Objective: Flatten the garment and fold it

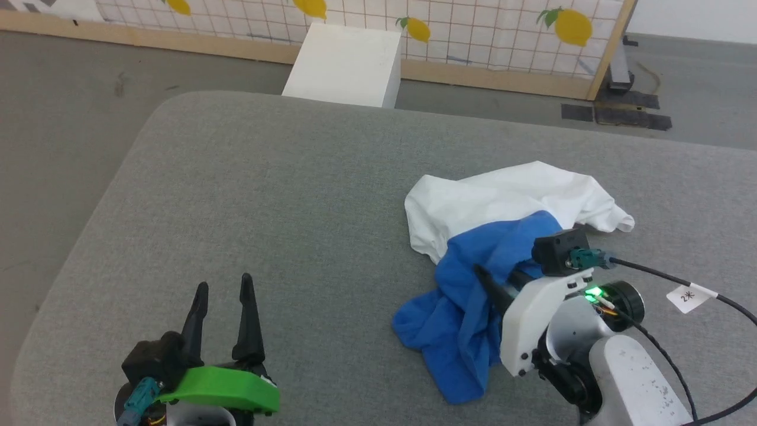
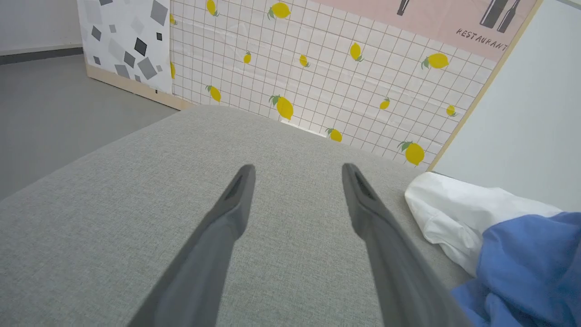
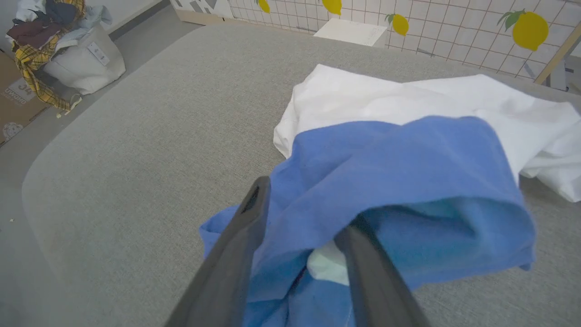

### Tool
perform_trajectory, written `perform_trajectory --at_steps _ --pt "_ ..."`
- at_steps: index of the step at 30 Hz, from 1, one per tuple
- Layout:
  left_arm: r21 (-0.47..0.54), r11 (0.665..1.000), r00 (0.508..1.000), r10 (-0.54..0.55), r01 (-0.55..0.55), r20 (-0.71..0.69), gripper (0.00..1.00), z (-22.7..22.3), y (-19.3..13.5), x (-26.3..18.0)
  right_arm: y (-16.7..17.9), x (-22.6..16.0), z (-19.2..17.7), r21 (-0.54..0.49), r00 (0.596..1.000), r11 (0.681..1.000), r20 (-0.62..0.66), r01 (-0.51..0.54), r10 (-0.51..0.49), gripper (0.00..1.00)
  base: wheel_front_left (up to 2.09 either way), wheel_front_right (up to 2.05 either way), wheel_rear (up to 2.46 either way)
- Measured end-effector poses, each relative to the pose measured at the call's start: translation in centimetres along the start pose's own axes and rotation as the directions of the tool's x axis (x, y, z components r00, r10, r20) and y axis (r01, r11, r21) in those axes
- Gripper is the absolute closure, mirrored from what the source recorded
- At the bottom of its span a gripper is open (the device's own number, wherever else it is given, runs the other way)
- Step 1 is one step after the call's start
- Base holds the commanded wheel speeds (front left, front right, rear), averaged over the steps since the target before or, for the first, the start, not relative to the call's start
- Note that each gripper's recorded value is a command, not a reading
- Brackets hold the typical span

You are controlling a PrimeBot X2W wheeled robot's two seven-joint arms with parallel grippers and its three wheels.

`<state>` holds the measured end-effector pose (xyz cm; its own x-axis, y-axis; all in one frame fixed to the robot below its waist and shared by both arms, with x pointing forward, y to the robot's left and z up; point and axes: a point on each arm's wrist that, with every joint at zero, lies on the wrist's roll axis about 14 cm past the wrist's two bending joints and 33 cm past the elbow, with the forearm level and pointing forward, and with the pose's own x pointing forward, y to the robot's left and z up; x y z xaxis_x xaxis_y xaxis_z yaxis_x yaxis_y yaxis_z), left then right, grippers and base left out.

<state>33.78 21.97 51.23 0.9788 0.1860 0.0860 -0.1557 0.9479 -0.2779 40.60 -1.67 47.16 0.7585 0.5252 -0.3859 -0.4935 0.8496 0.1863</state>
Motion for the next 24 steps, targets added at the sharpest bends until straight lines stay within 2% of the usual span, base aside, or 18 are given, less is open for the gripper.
perform_trajectory --at_steps 5,8,10,12,16,17,18,24 --pt "0.000 1.000 1.000 0.007 -0.007 0.003 0.00 0.1 0.2 0.1 2.1 0.7 1.0 -0.034 0.997 0.997 0.037 -0.065 0.066 1.00 0.00 0.00 0.00" --pt "-0.005 1.000 1.000 0.000 0.001 0.007 0.00 0.2 -0.1 0.2 5.5 0.8 2.0 -0.060 0.983 0.984 0.064 -0.166 0.170 1.00 0.00 0.00 0.00" --pt "-0.008 1.000 1.000 -0.007 0.007 0.004 0.00 0.1 -0.3 0.2 8.5 0.7 1.8 -0.069 0.964 0.964 0.050 -0.257 0.261 1.00 0.00 0.00 0.00" --pt "-0.015 1.000 1.000 -0.013 0.013 -0.002 0.00 -0.1 -0.5 0.1 11.4 0.3 0.7 -0.053 0.938 0.937 0.005 -0.345 0.346 1.00 0.00 0.00 0.00" --pt "-0.022 1.000 1.000 -0.021 0.021 -0.010 0.00 -0.3 -0.8 0.0 14.3 -0.4 -3.1 -0.027 0.894 0.901 -0.144 -0.432 0.424 1.00 0.00 0.00 0.00" --pt "-0.024 0.999 1.000 -0.022 0.022 -0.011 0.00 -0.4 -0.9 -0.1 14.6 -0.6 -3.9 -0.004 0.884 0.897 -0.173 -0.442 0.435 0.78 0.00 0.00 0.00" --pt "-0.027 0.999 1.000 -0.026 0.026 -0.012 0.00 -0.4 -0.9 -0.1 14.8 -0.8 -4.6 0.019 0.873 0.893 -0.200 -0.450 0.444 0.00 0.00 0.00 0.00" --pt "-0.034 0.998 0.999 -0.043 0.043 -0.016 0.00 -0.6 -1.4 -0.1 13.3 -1.4 -4.9 0.088 0.875 0.904 -0.225 -0.419 0.428 0.00 0.00 0.00 0.00"
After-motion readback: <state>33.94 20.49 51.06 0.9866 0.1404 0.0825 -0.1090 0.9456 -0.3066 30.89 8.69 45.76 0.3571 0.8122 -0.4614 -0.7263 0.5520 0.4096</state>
